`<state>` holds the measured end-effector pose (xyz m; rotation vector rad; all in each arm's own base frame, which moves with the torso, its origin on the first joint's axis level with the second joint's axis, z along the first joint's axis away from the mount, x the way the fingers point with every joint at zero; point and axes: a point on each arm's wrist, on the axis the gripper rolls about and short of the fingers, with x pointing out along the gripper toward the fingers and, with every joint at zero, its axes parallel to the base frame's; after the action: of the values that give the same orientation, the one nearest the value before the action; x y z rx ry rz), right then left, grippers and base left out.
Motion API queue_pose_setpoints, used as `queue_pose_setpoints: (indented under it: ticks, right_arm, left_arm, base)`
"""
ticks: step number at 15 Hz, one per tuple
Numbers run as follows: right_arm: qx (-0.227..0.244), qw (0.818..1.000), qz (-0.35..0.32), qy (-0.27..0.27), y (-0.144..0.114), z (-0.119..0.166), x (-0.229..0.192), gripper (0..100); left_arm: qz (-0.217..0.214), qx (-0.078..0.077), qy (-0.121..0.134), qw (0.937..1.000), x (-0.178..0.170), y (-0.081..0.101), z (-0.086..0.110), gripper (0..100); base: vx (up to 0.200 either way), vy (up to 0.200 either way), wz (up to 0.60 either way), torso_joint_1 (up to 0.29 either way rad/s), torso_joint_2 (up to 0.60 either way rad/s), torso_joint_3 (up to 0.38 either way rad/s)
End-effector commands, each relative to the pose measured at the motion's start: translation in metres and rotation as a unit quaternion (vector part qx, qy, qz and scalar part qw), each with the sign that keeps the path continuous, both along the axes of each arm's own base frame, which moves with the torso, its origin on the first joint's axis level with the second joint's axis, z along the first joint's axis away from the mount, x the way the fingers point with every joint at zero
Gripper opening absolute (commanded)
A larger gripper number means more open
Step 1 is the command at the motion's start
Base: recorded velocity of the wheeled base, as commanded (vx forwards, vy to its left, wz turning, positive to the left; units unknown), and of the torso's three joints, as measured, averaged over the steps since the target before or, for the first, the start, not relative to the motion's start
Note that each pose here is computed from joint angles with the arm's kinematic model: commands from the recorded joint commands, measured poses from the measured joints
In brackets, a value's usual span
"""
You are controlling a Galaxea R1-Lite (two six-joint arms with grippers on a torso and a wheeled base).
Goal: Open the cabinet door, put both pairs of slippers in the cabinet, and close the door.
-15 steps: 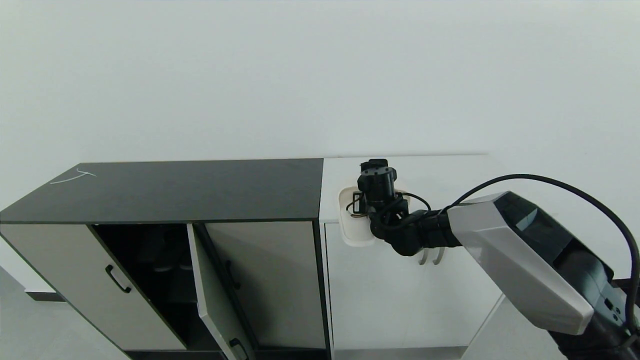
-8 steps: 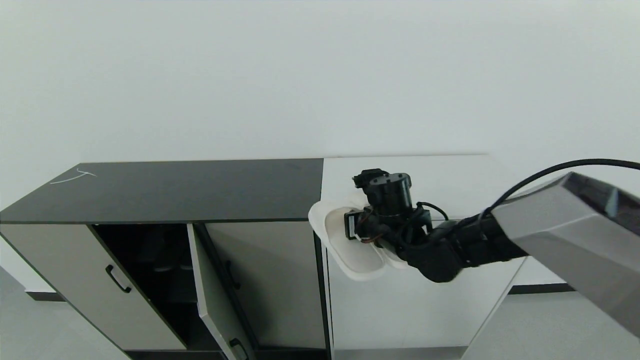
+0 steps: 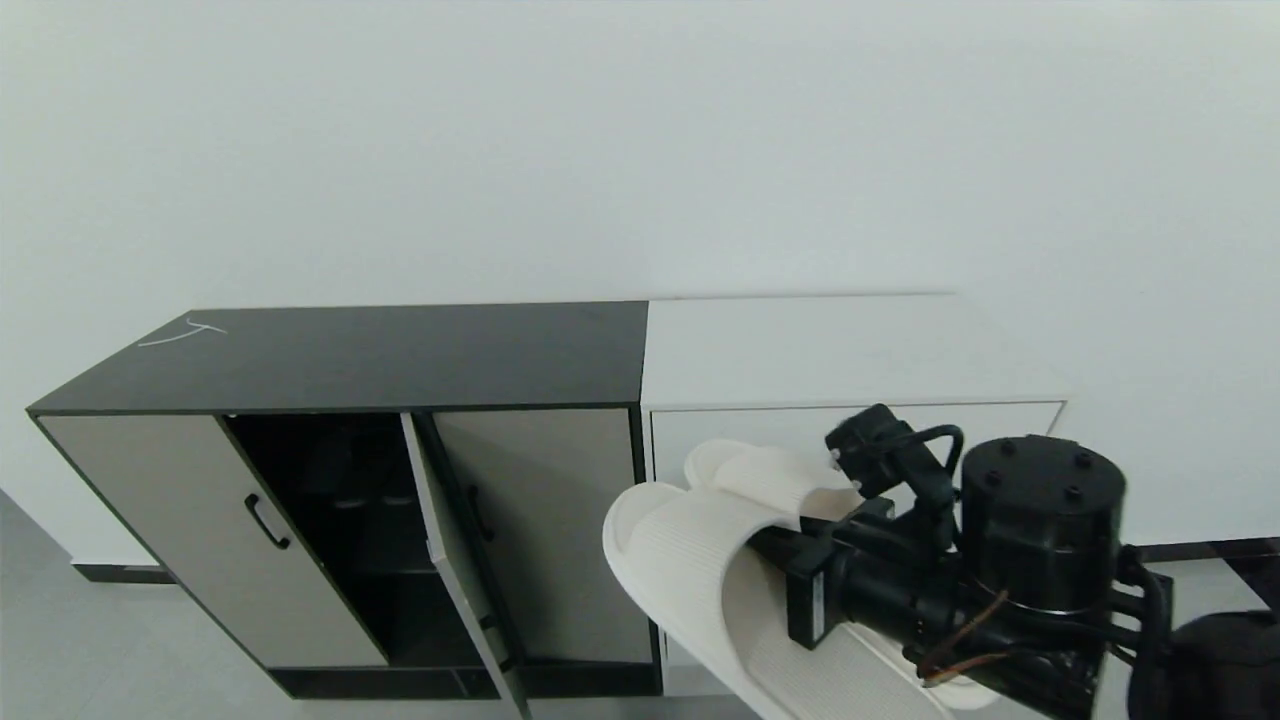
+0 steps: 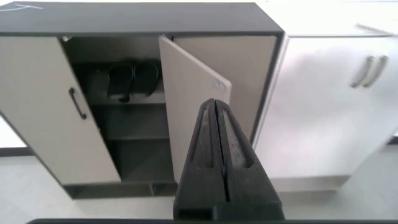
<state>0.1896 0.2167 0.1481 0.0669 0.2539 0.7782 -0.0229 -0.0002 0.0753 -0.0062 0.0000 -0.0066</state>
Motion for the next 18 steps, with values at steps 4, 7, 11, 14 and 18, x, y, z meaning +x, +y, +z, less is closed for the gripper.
queue_pose_setpoints:
  ticks: [4, 7, 11, 14, 18]
  right_arm:
    - [0.0, 0.999, 0.035, -0.024, -0.019, -0.009, -0.032, 0]
    - [-0.005, 0.999, 0.04, -0.02, -0.018, -0.012, -0.034, 0]
    - [0.003, 0.998, 0.045, -0.035, -0.02, -0.014, -0.036, 0]
    - [0.006, 0.998, 0.058, -0.034, -0.022, -0.015, -0.038, 0]
    - [0.006, 0.998, 0.056, -0.032, -0.023, -0.015, -0.037, 0]
  left_arm:
    - [-0.001, 0.0, 0.001, 1.0, 0.0, 0.0, 0.0, 0]
    - [-0.001, 0.0, 0.001, 1.0, 0.0, 0.0, 0.0, 0]
    - [-0.001, -0.001, 0.001, 1.0, 0.0, 0.0, 0.0, 0]
    - [-0.001, -0.001, 0.001, 1.0, 0.0, 0.0, 0.0, 0]
    - [-0.001, -0.001, 0.002, 1.0, 0.0, 0.0, 0.0, 0]
  base:
    - [0.0, 0.1, 0.0, 0.0, 0.0, 0.001]
    - [0.0, 0.2, 0.0, 0.009, 0.01, -0.001]
    - [0.0, 0.2, 0.0, 0.01, 0.0, 0.004]
    - [0.0, 0.2, 0.0, 0.002, 0.0, 0.006]
    - [0.0, 0.2, 0.0, 0.002, 0.0, 0.002]
